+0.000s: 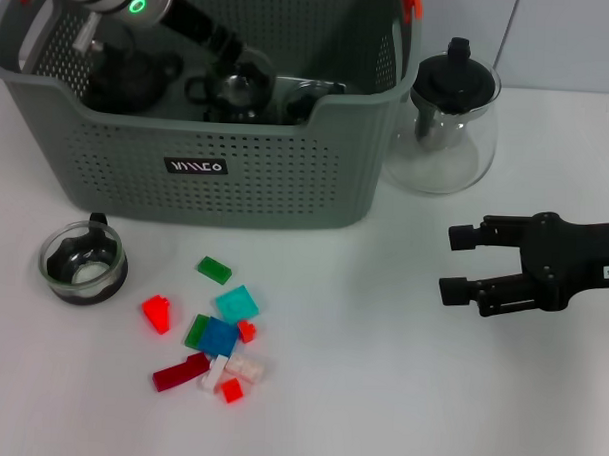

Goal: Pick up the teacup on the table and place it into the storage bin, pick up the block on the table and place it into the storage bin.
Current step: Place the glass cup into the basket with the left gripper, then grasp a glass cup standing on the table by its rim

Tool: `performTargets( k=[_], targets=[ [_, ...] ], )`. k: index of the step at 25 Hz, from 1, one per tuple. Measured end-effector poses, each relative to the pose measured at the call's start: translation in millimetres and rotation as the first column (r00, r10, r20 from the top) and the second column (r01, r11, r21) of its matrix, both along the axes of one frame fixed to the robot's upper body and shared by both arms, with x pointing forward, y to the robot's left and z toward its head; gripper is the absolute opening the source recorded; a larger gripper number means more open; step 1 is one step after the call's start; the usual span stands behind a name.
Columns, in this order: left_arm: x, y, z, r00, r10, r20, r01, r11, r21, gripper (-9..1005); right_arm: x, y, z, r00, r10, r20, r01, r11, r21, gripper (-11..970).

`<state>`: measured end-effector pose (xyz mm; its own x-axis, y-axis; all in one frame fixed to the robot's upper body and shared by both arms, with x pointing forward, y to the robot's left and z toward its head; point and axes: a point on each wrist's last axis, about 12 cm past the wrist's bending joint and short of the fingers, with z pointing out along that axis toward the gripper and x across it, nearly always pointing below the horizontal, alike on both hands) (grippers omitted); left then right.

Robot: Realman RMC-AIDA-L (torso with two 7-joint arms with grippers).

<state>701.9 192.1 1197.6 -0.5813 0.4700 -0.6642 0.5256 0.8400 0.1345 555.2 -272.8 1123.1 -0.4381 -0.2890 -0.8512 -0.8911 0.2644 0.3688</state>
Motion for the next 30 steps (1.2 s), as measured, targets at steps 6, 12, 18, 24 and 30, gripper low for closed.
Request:
performTargets(
  k=[6, 12, 18, 24, 30],
  targets=[
    [-4.3, -0.9, 24.5, 0.998, 0.002, 0.06, 0.003, 0.997, -0.075, 397, -0.1, -1.7, 0.2, 1.0, -0.002, 0.002, 0.002, 1.0, -0.002, 944],
    [-21.5, 12.2, 60.3, 0.992, 0.008, 0.125, 0.031, 0.951, -0.308, 577, 0.2, -3.5, 1.3, 1.0, -0.003, 0.007, 0.003, 1.0, -0.006, 944],
    [-64.5, 37.8, 78.3, 0.962, -0.167, 0.217, 0.261, 0.799, -0.542, 751, -1.0, -5.6, 1.1, 1.0, -0.005, 0.009, 0.006, 1.0, -0.005, 944],
    [-130.1, 73.0, 67.4, 0.824, -0.427, 0.373, 0.566, 0.588, -0.578, 751, -1.6, -7.3, 2.0, 1.0, -0.013, 0.018, 0.013, 1.0, 0.015, 945],
    [-167.7, 98.4, 29.1, 0.784, -0.501, 0.365, 0.62, 0.607, -0.497, 752, -2.4, -5.2, 0.8, 1.0, -0.011, 0.017, 0.011, 1.0, 0.02, 945]
  ],
)
